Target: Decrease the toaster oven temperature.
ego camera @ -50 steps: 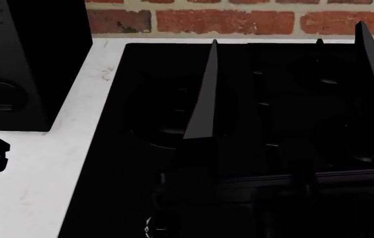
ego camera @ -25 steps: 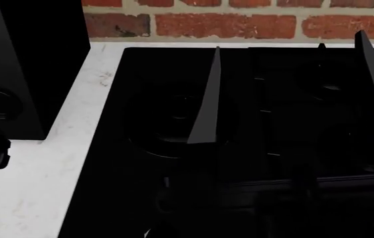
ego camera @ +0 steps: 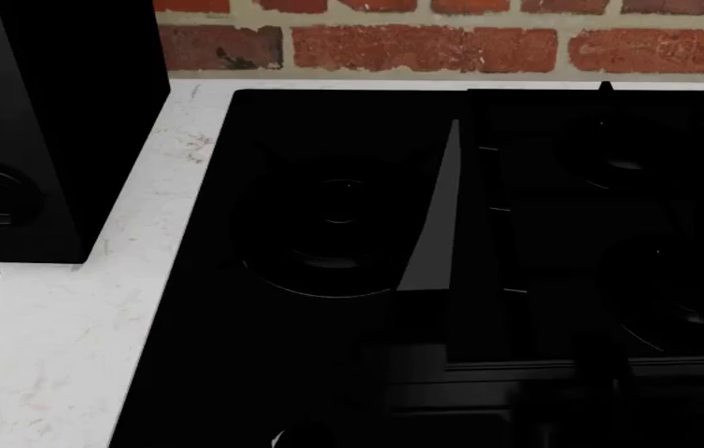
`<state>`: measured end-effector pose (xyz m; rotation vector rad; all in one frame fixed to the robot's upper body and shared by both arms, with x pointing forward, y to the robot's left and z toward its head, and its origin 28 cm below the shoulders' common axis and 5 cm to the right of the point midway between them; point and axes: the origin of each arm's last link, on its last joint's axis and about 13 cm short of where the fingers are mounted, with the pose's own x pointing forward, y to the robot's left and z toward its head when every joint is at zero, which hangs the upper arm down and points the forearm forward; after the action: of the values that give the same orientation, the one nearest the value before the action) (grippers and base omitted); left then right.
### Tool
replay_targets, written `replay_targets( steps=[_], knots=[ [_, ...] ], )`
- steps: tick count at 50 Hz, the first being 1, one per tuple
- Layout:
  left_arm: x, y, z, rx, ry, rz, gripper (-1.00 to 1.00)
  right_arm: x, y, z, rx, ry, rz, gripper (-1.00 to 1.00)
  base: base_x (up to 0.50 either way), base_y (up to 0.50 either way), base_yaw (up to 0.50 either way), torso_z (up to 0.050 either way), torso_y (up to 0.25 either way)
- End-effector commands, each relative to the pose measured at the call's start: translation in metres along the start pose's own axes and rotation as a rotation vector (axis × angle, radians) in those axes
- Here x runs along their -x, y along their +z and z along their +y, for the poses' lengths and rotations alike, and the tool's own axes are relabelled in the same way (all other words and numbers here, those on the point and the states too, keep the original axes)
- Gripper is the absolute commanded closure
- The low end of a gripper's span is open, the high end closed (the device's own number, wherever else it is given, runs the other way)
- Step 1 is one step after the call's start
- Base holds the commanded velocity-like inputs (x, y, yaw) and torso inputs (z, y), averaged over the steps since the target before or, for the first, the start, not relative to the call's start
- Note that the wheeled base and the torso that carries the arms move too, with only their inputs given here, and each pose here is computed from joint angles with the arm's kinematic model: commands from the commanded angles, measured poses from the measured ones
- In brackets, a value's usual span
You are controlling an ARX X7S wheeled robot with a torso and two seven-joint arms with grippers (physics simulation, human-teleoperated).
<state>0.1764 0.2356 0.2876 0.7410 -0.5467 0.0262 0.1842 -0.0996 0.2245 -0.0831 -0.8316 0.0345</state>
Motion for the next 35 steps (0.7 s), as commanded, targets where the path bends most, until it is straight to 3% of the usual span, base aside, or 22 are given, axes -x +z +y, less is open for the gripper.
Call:
replay_targets(
  steps=[1,13,14,15,25,26,35],
  knots=[
    [-0.003,0.000,0.003,-0.219,-0.137,0.112,-1.00,0.005,-0.012,-0.002,-0.020,-0.015,0.035,-1.00,0.00,0.00,0.00,0.000,0.000],
    [-0.003,0.000,0.003,-0.228,-0.134,0.116,-1.00,0.005,-0.012,-0.002,-0.021,-0.015,0.036,-1.00,0.00,0.00,0.00,0.000,0.000],
    [-0.013,-0.011,0.023,-0.370,-0.199,0.240,-1.00,0.009,-0.011,-0.001,-0.026,-0.020,0.038,-1.00,0.00,0.00,0.00,0.000,0.000],
    [-0.014,-0.013,0.024,-0.382,-0.208,0.246,-1.00,0.009,-0.011,-0.001,-0.027,-0.020,0.039,-1.00,0.00,0.00,0.00,0.000,0.000],
    [-0.017,-0.026,0.022,-0.441,-0.375,0.318,-1.00,0.013,-0.009,-0.003,-0.025,-0.029,0.039,-1.00,0.00,0.00,0.00,0.000,0.000],
    [-0.018,-0.027,0.022,-0.408,-0.402,0.330,-1.00,0.013,-0.009,-0.003,-0.025,-0.031,0.039,-1.00,0.00,0.00,0.00,0.000,0.000],
    [-0.021,-0.028,0.024,-0.457,-0.425,0.345,-1.00,0.015,-0.009,-0.005,-0.023,-0.039,0.041,-1.00,0.00,0.00,0.00,0.000,0.000]
  ],
)
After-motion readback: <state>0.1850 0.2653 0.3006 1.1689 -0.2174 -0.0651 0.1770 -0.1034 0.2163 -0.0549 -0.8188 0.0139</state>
